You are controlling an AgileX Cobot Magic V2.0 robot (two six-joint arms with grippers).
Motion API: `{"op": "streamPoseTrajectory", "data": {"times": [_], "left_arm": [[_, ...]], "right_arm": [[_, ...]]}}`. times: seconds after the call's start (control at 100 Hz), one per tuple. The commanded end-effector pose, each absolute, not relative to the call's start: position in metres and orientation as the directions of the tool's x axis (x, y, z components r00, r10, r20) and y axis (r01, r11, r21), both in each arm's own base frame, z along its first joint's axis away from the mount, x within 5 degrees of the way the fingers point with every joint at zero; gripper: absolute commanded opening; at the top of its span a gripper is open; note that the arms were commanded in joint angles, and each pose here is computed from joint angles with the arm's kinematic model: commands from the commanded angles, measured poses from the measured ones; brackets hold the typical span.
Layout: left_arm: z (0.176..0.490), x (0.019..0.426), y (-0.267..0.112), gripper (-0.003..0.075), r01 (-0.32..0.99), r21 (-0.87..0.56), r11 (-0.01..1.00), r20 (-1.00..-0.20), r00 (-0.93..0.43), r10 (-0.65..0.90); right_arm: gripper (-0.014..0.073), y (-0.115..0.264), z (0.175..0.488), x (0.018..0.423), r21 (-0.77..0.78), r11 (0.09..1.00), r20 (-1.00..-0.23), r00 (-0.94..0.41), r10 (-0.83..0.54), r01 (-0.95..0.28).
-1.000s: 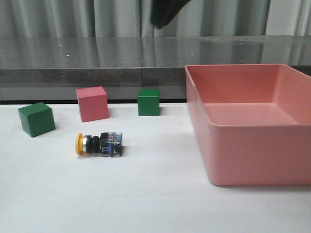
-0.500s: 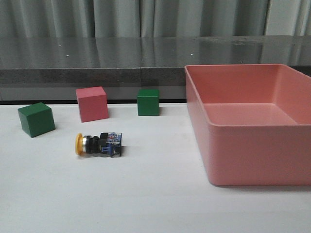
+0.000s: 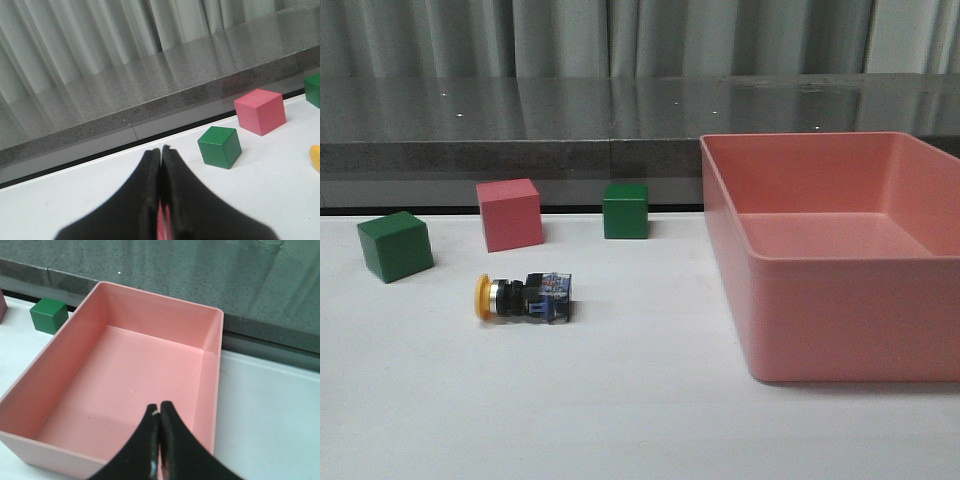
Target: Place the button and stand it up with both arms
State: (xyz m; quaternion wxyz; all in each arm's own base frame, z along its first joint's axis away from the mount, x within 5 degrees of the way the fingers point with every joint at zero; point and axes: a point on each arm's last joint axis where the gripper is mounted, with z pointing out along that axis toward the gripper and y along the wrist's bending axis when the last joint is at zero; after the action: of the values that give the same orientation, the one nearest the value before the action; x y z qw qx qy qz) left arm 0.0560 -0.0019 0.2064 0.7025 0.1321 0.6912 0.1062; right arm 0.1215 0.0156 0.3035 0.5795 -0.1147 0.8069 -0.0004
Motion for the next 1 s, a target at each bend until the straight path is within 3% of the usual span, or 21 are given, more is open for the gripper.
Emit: {"op": "streamPoseTrajectory", "data": {"times": [0.0,0.2,0.28,0.35,0.42,0.69,0.99], "left_arm": [[0.199,0.055,-0.002,-0.002,0.018,0.319,0.948,-0.945,0.08,0.316],[0.205,0.055,-0.003,-0.002,0.008,0.279,0.96,-0.952,0.135,0.275],[0.21,0.054,-0.001,-0.002,0.016,0.054,0.998,-0.98,0.192,0.05],[0.218,0.052,0.003,-0.002,0.027,-0.173,0.985,-0.95,0.259,-0.174],[0.228,0.05,0.005,-0.002,0.04,-0.273,0.961,-0.919,0.286,-0.272],[0.292,0.059,-0.007,-0.002,0.111,-0.212,0.971,-0.972,0.075,-0.221],[0.353,0.13,-0.019,-0.002,0.153,-0.153,0.976,-0.958,-0.265,-0.108]], "right_arm": [[-0.0061,0.013,0.312,0.108,-0.139,0.979,-0.974,-0.16,-0.163,-0.147],[-0.0061,0.011,0.308,0.085,-0.144,0.98,-0.984,-0.086,-0.157,-0.137],[-0.0061,0.01,0.309,0.082,-0.149,0.98,-0.984,-0.074,-0.16,-0.135],[-0.0061,0.01,0.309,0.082,-0.151,0.979,-0.984,-0.074,-0.162,-0.134],[-0.0061,0.01,0.309,0.082,-0.151,0.979,-0.984,-0.074,-0.162,-0.134],[-0.0061,0.01,0.309,0.082,-0.151,0.979,-0.984,-0.074,-0.162,-0.134],[-0.0061,0.01,0.309,0.082,-0.151,0.979,-0.984,-0.075,-0.162,-0.135]]}}
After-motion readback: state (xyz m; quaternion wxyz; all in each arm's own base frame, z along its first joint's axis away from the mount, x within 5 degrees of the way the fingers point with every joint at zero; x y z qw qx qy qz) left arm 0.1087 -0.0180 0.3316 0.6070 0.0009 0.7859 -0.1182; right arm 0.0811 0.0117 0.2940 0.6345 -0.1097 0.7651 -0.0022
